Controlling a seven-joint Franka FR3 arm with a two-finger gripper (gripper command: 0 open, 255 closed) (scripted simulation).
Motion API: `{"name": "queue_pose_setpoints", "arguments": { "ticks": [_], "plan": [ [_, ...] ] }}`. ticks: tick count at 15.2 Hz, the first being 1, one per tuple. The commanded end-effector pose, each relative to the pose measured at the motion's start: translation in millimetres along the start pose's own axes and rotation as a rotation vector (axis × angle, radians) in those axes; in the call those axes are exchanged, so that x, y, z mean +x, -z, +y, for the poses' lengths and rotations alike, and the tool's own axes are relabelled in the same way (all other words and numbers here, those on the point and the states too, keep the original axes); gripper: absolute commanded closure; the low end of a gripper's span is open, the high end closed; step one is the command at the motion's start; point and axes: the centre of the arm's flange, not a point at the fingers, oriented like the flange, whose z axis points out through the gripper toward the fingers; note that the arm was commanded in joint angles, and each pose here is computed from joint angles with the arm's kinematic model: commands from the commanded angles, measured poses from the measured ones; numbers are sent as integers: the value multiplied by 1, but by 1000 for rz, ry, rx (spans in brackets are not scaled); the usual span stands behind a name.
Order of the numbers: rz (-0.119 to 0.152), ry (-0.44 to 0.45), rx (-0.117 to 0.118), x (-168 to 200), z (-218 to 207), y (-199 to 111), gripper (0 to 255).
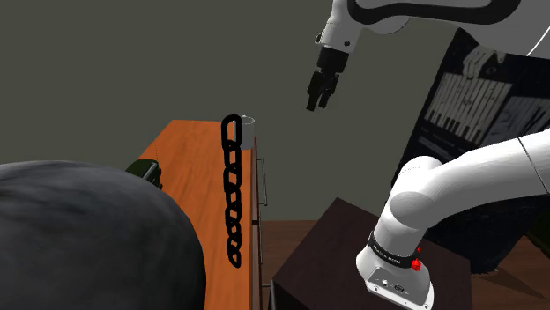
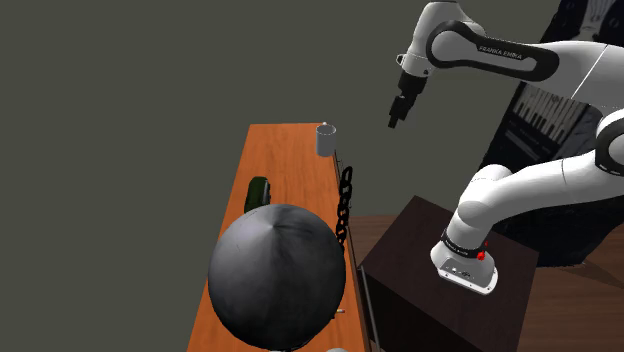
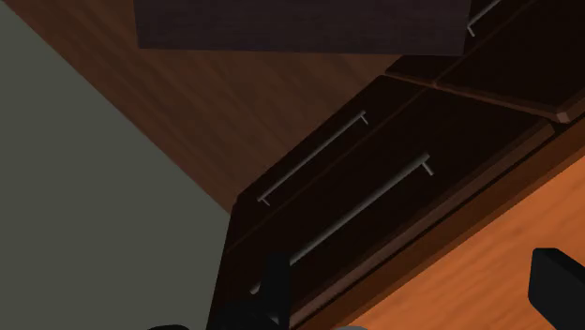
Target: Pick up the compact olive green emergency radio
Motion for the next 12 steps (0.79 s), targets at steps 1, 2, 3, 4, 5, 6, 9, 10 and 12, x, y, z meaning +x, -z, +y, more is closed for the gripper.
{"name": "queue_pose_setpoints", "arguments": {
  "ticks": [1,2,3,4,5,6,9,10,12],
  "plan": [
    [0,0,0,0,0,0,0],
    [-1,-19,-2,2,-13,-4,0],
    [-3,-38,-4,5,-26,-7,0],
    [-4,-57,-6,8,-38,-11,0],
    [-6,-76,-8,11,-51,-15,0],
    [-7,-94,-10,14,-63,-19,0],
    [-12,-151,-16,25,-101,-30,0],
    [-13,-170,-18,30,-113,-34,0],
    [-16,-208,-22,39,-137,-42,0]
  ]
}}
